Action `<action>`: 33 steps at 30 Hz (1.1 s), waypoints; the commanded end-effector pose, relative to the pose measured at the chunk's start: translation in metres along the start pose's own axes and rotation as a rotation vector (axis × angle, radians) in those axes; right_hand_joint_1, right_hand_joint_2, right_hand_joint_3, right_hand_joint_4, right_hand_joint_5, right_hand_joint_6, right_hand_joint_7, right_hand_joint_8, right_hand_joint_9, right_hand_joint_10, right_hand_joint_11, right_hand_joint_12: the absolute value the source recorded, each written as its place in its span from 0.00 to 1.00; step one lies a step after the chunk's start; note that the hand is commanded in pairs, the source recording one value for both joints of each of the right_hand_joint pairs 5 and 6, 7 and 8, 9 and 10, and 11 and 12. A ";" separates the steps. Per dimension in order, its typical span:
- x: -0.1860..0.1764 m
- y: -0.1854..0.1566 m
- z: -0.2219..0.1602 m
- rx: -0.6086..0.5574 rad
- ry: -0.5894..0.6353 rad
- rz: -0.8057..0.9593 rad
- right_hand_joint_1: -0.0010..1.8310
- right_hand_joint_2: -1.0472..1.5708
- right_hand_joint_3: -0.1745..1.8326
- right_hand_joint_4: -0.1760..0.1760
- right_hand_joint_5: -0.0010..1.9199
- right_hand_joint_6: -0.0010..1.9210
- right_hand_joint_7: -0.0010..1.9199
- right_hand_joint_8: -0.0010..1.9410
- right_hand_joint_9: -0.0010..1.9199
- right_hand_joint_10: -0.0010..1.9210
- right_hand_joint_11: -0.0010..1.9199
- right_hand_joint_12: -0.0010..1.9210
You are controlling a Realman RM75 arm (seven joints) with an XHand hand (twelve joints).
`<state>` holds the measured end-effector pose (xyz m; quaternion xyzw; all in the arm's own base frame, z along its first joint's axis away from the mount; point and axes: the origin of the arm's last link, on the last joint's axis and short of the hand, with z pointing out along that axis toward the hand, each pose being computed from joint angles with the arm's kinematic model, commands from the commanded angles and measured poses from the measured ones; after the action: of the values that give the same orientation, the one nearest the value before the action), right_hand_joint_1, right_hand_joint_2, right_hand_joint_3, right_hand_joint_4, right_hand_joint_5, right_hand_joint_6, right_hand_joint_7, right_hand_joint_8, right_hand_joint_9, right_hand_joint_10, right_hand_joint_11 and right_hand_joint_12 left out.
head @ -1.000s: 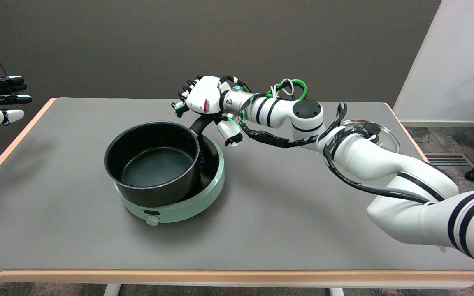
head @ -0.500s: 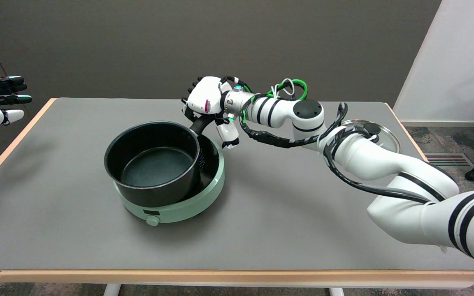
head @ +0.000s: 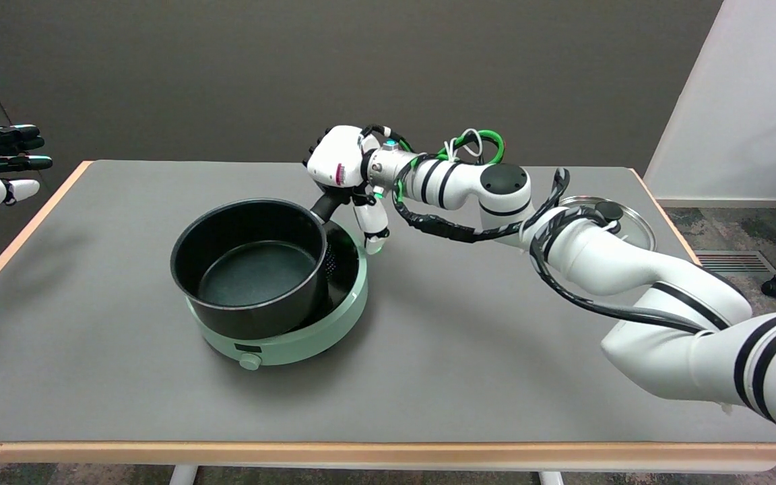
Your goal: Pick up the pot.
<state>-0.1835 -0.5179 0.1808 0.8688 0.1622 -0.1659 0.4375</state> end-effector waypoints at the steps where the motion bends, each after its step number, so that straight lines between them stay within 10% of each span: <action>1: -0.003 0.000 -0.001 -0.001 -0.007 0.000 0.60 0.28 0.40 0.21 0.78 0.78 0.78 0.77 0.78 0.78 0.78 0.78; 21: -0.011 -0.006 -0.001 0.009 -0.025 0.000 0.62 0.22 0.42 0.26 0.72 0.72 0.72 0.71 0.72 0.72 0.72 0.72; 33: -0.011 -0.006 -0.003 0.015 -0.023 -0.008 0.58 0.18 0.65 0.44 0.61 0.61 0.61 0.60 0.61 0.61 0.61 0.61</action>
<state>-0.1933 -0.5159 0.1828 0.8681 0.1570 -0.1759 0.4368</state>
